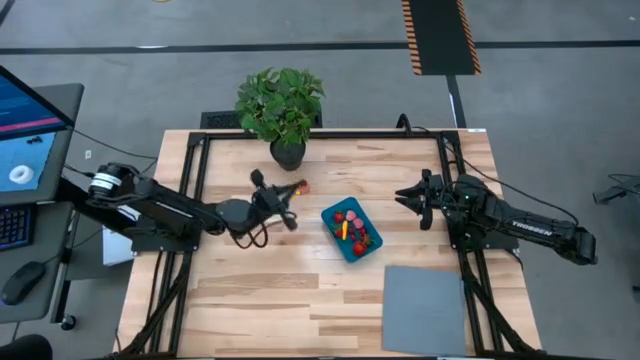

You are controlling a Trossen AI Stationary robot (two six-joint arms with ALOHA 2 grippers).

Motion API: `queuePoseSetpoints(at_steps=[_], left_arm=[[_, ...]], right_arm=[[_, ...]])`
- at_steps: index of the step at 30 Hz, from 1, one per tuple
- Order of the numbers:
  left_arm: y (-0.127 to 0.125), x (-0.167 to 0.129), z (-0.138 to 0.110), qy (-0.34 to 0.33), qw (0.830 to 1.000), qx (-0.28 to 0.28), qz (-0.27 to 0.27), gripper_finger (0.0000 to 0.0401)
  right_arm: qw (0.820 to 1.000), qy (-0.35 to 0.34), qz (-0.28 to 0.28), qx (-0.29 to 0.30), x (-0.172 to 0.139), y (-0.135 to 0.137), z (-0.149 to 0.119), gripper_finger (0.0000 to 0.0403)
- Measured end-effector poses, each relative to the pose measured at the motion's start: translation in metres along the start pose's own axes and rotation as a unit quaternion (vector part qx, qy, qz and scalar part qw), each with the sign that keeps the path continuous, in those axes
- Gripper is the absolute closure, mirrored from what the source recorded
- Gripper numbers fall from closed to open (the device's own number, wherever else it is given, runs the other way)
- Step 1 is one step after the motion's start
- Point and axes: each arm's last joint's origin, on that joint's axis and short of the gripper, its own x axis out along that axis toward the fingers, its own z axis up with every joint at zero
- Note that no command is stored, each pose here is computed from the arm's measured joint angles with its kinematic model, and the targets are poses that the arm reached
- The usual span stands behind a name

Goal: Pick and placing Produce into tupperware
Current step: Put the cherry into the blue bin

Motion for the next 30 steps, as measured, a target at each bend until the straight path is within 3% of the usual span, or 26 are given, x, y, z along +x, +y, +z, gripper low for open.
queuePoseSetpoints(at_steps=[2, 5, 8, 14, 21, 27, 30], left_arm=[[-0.001, -0.002, 0.002, -0.009, 0.992, -0.103, -0.077, 0.0401], [0.000, 0.004, 0.003, -0.006, 0.947, -0.265, -0.179, 0.0401], [0.004, 0.014, -0.005, 0.038, 0.904, -0.348, -0.246, 0.0401], [0.018, 0.032, -0.028, 0.143, 0.861, -0.395, -0.286, 0.0401], [0.018, 0.044, -0.037, 0.173, 0.844, -0.394, -0.320, 0.0401], [-0.009, 0.072, -0.029, 0.246, 0.829, -0.355, -0.354, 0.0401], [-0.021, 0.089, -0.018, 0.240, 0.827, -0.336, -0.381, 0.0401]], right_arm=[[1.000, 0.000, 0.000, 0.000, 0.000, 0.000, 0.000, 0.0272], [1.000, 0.000, 0.000, 0.000, 0.000, 0.000, 0.000, 0.0272], [1.000, 0.000, 0.000, 0.000, 0.000, 0.000, 0.000, 0.0272], [1.000, 0.000, 0.000, 0.000, 0.000, 0.000, 0.000, 0.0272], [1.000, 0.000, 0.000, 0.000, 0.000, 0.000, 0.000, 0.0272], [1.000, 0.006, -0.003, 0.002, 0.001, -0.001, -0.001, 0.0272], [1.000, 0.007, -0.003, 0.002, 0.001, -0.001, -0.001, 0.0272]])
